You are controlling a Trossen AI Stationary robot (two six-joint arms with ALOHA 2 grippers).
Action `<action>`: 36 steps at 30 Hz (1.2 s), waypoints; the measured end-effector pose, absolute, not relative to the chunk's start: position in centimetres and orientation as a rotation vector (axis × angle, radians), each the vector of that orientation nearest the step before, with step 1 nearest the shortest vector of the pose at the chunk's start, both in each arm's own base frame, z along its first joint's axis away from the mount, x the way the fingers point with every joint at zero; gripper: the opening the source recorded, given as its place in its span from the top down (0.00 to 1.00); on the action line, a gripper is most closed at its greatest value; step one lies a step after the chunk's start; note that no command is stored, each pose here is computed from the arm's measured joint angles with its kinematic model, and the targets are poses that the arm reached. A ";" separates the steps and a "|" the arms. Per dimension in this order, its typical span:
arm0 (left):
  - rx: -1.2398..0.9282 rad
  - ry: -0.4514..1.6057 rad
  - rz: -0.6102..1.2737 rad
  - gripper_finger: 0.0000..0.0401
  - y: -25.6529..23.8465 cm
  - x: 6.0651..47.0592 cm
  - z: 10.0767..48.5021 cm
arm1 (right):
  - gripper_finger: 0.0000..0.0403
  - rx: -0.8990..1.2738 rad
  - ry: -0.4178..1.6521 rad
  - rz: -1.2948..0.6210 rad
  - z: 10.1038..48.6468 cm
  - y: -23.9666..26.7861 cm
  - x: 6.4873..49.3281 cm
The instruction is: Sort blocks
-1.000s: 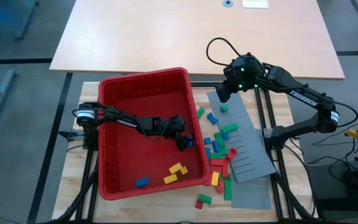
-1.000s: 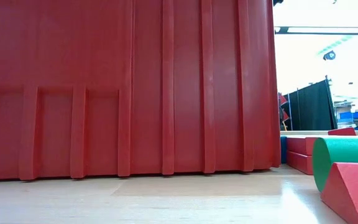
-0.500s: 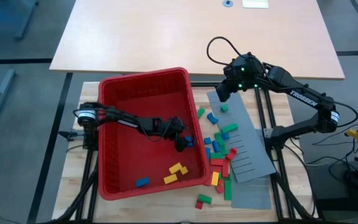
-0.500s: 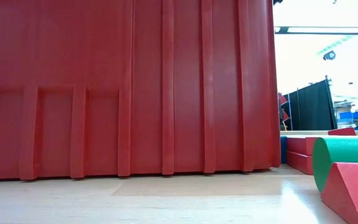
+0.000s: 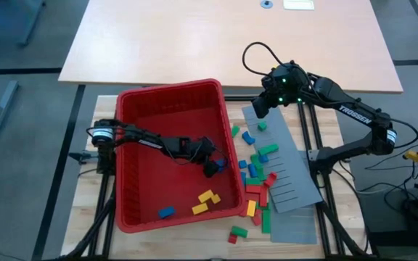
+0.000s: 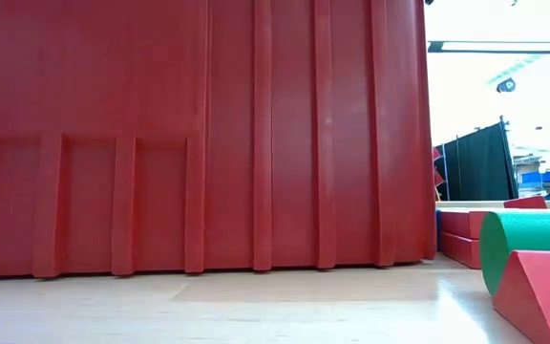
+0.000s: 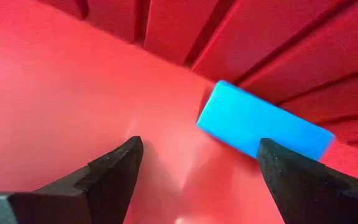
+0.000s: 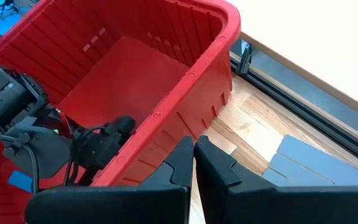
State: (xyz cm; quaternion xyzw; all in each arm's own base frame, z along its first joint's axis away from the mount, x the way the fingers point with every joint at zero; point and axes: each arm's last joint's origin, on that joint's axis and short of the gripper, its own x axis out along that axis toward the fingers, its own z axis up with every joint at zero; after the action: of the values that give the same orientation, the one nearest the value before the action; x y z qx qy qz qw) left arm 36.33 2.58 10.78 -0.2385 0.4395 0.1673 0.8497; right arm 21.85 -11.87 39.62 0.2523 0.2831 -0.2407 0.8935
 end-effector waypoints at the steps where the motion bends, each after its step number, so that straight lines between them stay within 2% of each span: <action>1: -0.498 0.934 0.357 0.23 2.6 36.2 10.9 | 1.00 0.523 0.587 -0.499 39.6 -11.9 21.8; 12: -0.416 1.144 0.552 0.23 2.7 32.8 12.5 | 1.00 0.514 0.592 -0.495 39.6 -11.9 21.8; 17: -0.435 1.079 0.511 0.23 2.6 32.2 14.8 | 1.00 0.509 0.593 -0.494 39.6 -11.9 21.8; 22: -0.522 0.906 0.518 0.23 2.9 32.1 18.6 | 1.00 0.508 0.594 -0.493 39.6 -11.9 21.8; 28: -0.649 0.811 0.532 0.23 2.9 32.1 20.0 | 1.00 0.504 0.594 -0.492 39.6 -11.9 21.8; 36: -0.797 0.782 0.465 0.23 2.7 33.7 19.2 | 1.00 0.504 0.594 -0.492 39.6 -11.9 21.8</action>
State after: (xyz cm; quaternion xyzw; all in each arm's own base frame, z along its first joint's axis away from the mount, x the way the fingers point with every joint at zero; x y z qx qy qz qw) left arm 33.66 2.74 19.16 -0.3746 0.3677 0.2184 0.8227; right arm 21.84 -11.86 39.60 0.2431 0.2866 -0.2373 0.8958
